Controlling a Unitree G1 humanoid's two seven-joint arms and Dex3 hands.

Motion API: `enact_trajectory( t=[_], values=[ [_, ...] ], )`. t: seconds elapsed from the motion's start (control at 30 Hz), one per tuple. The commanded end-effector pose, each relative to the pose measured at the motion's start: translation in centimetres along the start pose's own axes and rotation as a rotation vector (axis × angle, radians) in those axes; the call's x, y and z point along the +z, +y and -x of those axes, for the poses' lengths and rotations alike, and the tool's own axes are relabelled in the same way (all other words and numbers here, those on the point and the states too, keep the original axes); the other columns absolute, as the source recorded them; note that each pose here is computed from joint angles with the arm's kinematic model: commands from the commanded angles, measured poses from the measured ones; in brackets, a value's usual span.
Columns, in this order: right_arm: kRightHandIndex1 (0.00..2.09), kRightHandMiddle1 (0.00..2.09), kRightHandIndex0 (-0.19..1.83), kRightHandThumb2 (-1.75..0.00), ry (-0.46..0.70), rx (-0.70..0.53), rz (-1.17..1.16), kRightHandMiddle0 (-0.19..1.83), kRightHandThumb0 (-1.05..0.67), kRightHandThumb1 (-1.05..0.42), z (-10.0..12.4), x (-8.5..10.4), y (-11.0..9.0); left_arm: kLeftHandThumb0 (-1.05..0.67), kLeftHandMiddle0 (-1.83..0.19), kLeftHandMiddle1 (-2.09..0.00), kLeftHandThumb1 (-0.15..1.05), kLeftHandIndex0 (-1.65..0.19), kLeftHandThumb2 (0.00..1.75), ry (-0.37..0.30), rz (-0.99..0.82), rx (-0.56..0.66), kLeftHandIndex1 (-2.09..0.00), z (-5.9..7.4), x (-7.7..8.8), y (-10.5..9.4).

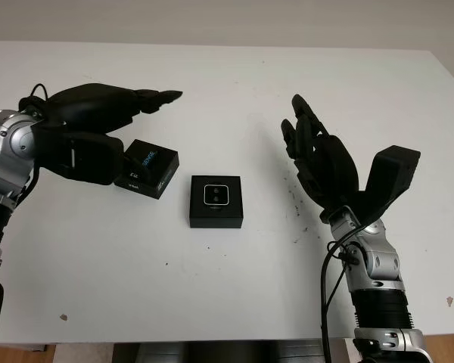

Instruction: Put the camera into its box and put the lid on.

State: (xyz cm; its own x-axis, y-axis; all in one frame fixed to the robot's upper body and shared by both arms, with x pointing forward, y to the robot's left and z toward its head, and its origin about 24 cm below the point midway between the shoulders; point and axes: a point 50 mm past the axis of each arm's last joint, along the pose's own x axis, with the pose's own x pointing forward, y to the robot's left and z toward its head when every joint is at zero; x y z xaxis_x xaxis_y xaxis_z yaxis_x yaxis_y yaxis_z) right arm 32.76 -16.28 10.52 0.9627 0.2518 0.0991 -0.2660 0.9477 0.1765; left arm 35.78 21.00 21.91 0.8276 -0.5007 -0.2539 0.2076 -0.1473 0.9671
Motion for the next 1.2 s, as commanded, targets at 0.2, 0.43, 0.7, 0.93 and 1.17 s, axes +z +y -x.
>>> enact_trajectory(
  t=[0.2, 0.43, 0.7, 0.93, 1.17],
  values=[
    [0.07, 0.07, -0.04, -0.65, -0.023, -0.017, 0.035, -0.02, -0.70, -1.05, 0.4, 0.5, -0.8, -0.77, 0.07, -0.05, 0.84, 0.15, 0.05, -0.011, -0.077, -0.043, -0.03, -1.2, 0.2, -1.6],
    [0.06, 0.06, -0.04, -0.65, -0.028, -0.003, 0.047, -0.03, -0.70, -1.05, 0.5, 0.4, -0.6, -0.74, 0.09, -0.05, 0.84, 0.18, 0.05, 0.058, -0.178, -0.092, -0.04, -1.8, -0.2, -2.7],
    [0.06, 0.06, -0.05, -0.64, -0.026, 0.004, 0.056, -0.02, -0.69, -1.05, 0.5, 0.3, -0.4, -0.68, -0.01, -0.08, 0.83, 0.09, 0.05, 0.141, -0.180, -0.057, -0.08, -2.0, -1.5, -3.2],
    [0.06, 0.06, -0.05, -0.63, -0.016, 0.007, 0.067, -0.02, -0.68, -1.05, 0.5, 0.3, -0.2, -0.66, -0.08, -0.08, 0.85, 0.02, 0.06, 0.180, -0.179, -0.059, -0.10, -1.8, -2.4, -3.4],
    [0.06, 0.06, -0.05, -0.64, -0.004, 0.003, 0.083, -0.01, -0.67, -1.05, 0.6, 0.3, 0.0, -0.59, -0.13, -0.08, 0.86, -0.05, 0.06, 0.209, -0.129, -0.050, -0.11, -1.7, -2.8, -3.3]
  ],
)
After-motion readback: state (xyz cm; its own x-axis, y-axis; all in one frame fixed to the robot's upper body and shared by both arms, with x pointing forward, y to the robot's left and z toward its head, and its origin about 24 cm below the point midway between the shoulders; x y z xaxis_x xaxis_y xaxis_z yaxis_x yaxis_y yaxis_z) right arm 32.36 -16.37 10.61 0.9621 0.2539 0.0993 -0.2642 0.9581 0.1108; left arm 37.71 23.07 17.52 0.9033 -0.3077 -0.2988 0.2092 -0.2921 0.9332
